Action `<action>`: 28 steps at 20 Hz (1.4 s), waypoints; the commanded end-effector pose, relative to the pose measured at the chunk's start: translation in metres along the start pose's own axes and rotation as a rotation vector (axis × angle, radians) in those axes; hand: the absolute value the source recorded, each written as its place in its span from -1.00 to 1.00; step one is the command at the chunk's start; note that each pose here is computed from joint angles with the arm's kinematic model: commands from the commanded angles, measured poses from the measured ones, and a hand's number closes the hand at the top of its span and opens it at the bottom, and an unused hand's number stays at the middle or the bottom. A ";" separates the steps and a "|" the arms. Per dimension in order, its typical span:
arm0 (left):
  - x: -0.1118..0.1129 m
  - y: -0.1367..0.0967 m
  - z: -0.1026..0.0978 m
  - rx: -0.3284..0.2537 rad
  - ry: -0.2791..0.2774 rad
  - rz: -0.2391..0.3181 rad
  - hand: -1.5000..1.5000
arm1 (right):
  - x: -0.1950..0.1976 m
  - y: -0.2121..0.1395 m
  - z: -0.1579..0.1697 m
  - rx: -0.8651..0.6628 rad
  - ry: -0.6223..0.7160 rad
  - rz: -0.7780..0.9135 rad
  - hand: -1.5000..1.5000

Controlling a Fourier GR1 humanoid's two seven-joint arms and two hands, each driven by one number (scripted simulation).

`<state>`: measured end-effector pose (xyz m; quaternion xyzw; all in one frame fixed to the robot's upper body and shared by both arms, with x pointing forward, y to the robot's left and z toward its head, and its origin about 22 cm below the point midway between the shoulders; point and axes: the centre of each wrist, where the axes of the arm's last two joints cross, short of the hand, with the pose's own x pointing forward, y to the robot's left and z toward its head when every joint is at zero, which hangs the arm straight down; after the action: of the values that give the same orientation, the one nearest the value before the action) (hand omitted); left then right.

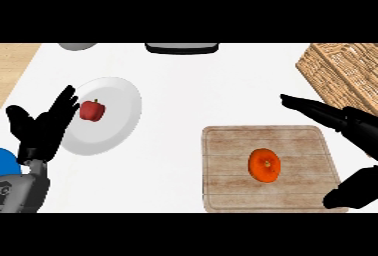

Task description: Pick the squash from the cutting board and place it in the basket

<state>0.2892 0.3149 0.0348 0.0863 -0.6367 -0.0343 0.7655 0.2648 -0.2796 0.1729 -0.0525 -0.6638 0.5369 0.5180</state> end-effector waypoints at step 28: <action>-0.007 -0.001 0.011 -0.002 0.013 0.003 0.00 | -0.074 0.075 -0.037 0.128 0.006 -0.022 -1.00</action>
<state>0.2909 0.3163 0.0383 0.0884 -0.6365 -0.0331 0.7655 0.2934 -0.2679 0.0606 -0.0335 -0.6209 0.5754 0.5313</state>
